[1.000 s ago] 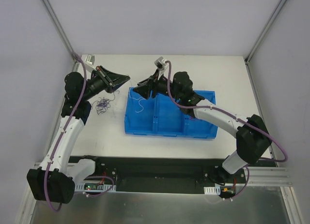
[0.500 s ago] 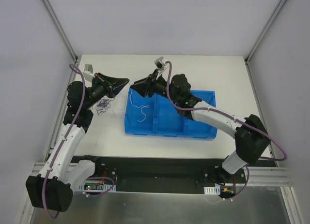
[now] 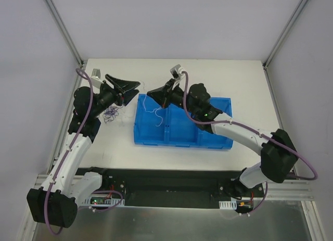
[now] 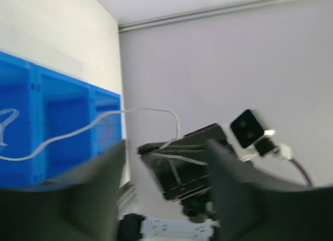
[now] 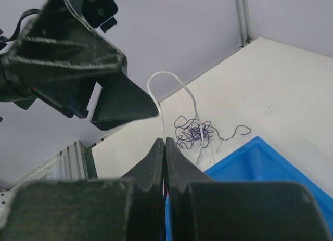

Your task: Untangle the cables

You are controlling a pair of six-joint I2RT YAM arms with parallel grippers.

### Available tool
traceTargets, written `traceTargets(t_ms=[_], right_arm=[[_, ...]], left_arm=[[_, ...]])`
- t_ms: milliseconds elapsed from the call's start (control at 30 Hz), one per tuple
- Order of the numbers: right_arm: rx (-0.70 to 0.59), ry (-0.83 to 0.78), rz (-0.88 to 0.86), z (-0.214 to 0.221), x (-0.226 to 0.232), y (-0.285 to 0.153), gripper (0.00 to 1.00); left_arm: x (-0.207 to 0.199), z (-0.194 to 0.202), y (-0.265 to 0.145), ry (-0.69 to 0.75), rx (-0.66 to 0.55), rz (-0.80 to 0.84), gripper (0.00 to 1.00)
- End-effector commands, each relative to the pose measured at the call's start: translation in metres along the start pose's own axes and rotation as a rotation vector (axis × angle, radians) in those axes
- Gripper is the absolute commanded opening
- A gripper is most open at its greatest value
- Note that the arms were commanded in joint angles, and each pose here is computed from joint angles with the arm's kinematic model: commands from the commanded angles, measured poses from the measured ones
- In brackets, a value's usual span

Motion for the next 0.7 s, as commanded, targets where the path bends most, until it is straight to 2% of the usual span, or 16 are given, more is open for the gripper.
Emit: traceTargets(t_ms=[0, 33, 133, 300, 433, 667], right_arm=[[-0.158, -0.124, 0.012, -0.062, 0.021, -0.036, 0.01], [-0.161, -0.146, 0.027, -0.068, 0.023, -0.044, 0.01], [-0.174, -0.187, 0.110, -0.089, 0.025, -0.074, 0.01], [-0.192, -0.247, 0.223, -0.116, 0.028, -0.117, 0.01], [-0.275, -0.232, 0.325, -0.118, 0.016, -0.135, 0.01], [-0.159, -0.194, 0.395, -0.066, -0.010, -0.125, 0.01]], left_arm=[[-0.046, 0.006, -0.009, 0.215, 0.041, 0.103, 0.71], [-0.051, 0.008, -0.011, 0.278, 0.058, 0.098, 0.80], [-0.061, 0.009, -0.020, 0.414, 0.069, 0.059, 0.91], [-0.054, 0.006, -0.037, 0.526, -0.011, -0.019, 0.92], [-0.049, 0.001, -0.039, 0.570, -0.048, -0.041, 0.92], [-0.049, 0.005, -0.037, 0.583, -0.002, -0.028, 0.93]])
Point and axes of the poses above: each gripper's point midway between its finger pads, its own y axis out along the fingers, its own x axis along the line the jaws close on, z = x × y, the point moved 4 cm from there along -y, back along the fingers, and after that the axes turned 4 degrees about -y, right-handed, at the moved point
